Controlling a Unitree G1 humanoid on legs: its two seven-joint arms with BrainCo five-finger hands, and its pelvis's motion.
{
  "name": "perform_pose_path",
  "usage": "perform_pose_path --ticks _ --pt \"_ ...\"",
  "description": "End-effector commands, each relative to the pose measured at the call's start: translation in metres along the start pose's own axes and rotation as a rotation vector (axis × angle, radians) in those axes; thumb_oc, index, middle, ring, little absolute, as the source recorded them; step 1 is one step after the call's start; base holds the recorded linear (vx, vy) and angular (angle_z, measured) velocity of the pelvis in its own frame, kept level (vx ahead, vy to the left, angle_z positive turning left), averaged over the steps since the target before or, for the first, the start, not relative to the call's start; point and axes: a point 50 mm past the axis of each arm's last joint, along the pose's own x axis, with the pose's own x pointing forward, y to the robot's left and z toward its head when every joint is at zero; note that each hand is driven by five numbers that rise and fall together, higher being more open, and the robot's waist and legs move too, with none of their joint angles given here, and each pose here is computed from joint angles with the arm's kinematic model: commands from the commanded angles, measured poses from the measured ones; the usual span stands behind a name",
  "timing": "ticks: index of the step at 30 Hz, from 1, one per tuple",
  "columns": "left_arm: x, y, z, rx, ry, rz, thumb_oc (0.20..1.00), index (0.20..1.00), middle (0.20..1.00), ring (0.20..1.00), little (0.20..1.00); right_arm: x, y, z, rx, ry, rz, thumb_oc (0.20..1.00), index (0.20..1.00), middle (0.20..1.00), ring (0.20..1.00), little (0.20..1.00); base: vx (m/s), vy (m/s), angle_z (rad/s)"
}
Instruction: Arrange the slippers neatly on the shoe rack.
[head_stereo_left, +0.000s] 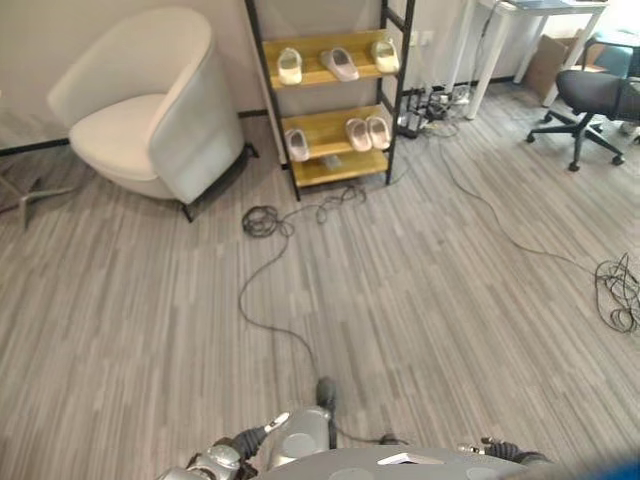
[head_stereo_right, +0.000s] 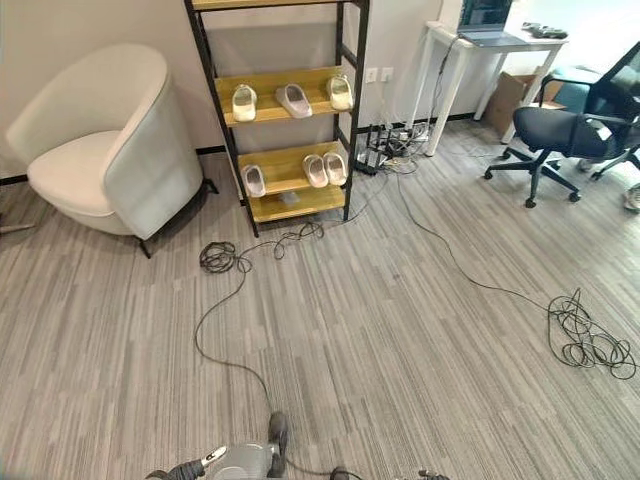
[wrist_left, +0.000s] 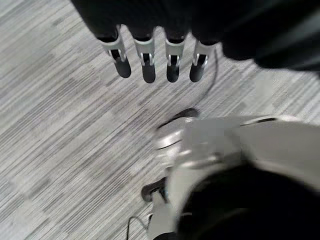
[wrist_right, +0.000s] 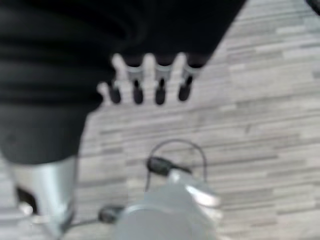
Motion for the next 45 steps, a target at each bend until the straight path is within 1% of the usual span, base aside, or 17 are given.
perform_pose_path --ticks 1,4,6,10,12,15,18,19,21,23,25,27,29,33,39,41,45 --pt "0.001 0.009 0.022 0.069 -0.071 0.024 1.0 1.0 1.0 1.0 1.0 0.001 0.001 0.031 -0.033 -0.114 0.005 1.0 1.0 1.0 1.0 1.0 0.15 0.096 -0.12" --pt "0.002 0.011 0.036 0.094 -0.114 0.04 1.0 1.0 1.0 1.0 1.0 0.001 -0.001 0.043 -0.055 -0.149 -0.001 1.0 1.0 1.0 1.0 1.0 0.26 0.185 0.08" --pt "0.001 0.015 0.051 0.119 -0.157 0.064 1.0 1.0 1.0 1.0 1.0 -0.001 -0.003 0.062 -0.071 -0.214 -0.014 1.0 1.0 1.0 1.0 1.0 0.4 0.171 0.36" --pt "0.001 0.015 0.063 0.158 -0.189 0.066 1.0 1.0 1.0 1.0 1.0 -0.001 -0.005 0.066 -0.082 -0.231 -0.022 1.0 1.0 1.0 1.0 1.0 0.41 -0.031 0.29" --pt "0.002 0.013 0.063 0.175 -0.187 0.062 1.0 1.0 1.0 1.0 1.0 -0.001 -0.005 0.065 -0.087 -0.226 -0.024 1.0 1.0 1.0 1.0 1.0 0.4 -0.184 0.66" --pt "0.002 0.011 0.049 0.19 -0.138 0.062 1.0 1.0 1.0 1.0 1.0 -0.001 -0.008 0.053 -0.066 -0.176 -0.016 1.0 1.0 1.0 1.0 1.0 0.52 -0.294 0.5" --pt "0.002 0.009 0.023 0.193 -0.046 0.045 1.0 1.0 1.0 1.0 1.0 0.001 -0.001 0.023 -0.08 -0.07 0.018 1.0 1.0 1.0 1.0 1.0 0.42 -0.296 0.49" --pt "0.002 0.009 0.022 0.193 -0.045 0.045 1.0 1.0 1.0 1.0 1.0 0.001 -0.001 0.023 -0.081 -0.07 0.018 1.0 1.0 1.0 1.0 1.0 0.4 -0.351 0.33" --pt "0.0 0.003 0.005 0.197 -0.001 0.021 1.0 1.0 1.0 1.0 1.0 0.0 0.0 0.006 -0.075 -0.02 0.029 1.0 1.0 1.0 1.0 1.0 0.39 -0.394 0.7" --pt "0.0 0.001 0.002 0.18 0.002 0.017 1.0 1.0 1.0 1.0 1.0 0.0 -0.002 0.003 -0.068 -0.01 0.023 1.0 1.0 1.0 1.0 1.0 0.22 -0.335 0.46" --pt "0.001 -0.003 0.005 0.137 -0.013 0.006 1.0 1.0 1.0 1.0 1.0 -0.001 -0.005 0.003 -0.051 -0.015 0.006 1.0 1.0 1.0 1.0 1.0 0.25 -0.562 0.07" --pt "0.002 0.0 0.014 0.123 -0.043 0.022 1.0 1.0 1.0 1.0 1.0 -0.002 -0.013 0.009 -0.044 -0.034 -0.027 1.0 1.0 1.0 1.0 1.0 0.14 -0.462 0.15" --pt "0.002 0.003 0.026 0.12 -0.089 0.034 1.0 1.0 1.0 1.0 1.0 -0.004 -0.026 0.021 -0.075 -0.067 -0.072 1.0 1.0 1.0 1.0 1.0 0.14 -0.326 0.02" --pt "0.002 0.004 0.035 0.13 -0.122 0.041 1.0 1.0 1.0 1.0 1.0 -0.007 -0.038 0.041 -0.118 -0.128 -0.114 1.0 1.0 1.0 1.0 1.0 0.26 -0.144 0.25" --pt "0.001 0.012 0.035 0.132 -0.113 0.061 1.0 1.0 1.0 1.0 1.0 -0.004 -0.025 0.06 -0.24 -0.173 -0.097 1.0 1.0 1.0 1.0 1.0 0.36 0.007 0.08" --pt "0.001 0.014 0.021 0.121 -0.057 0.062 1.0 1.0 1.0 1.0 1.0 -0.002 -0.013 0.063 -0.281 -0.173 -0.059 1.0 1.0 1.0 1.0 1.0 0.57 0.136 -0.37" --pt "-0.002 0.023 0.007 0.096 -0.01 0.096 1.0 1.0 1.0 1.0 1.0 0.0 0.001 0.062 -0.267 -0.179 -0.02 1.0 1.0 1.0 1.0 1.0 0.37 0.152 -0.38"
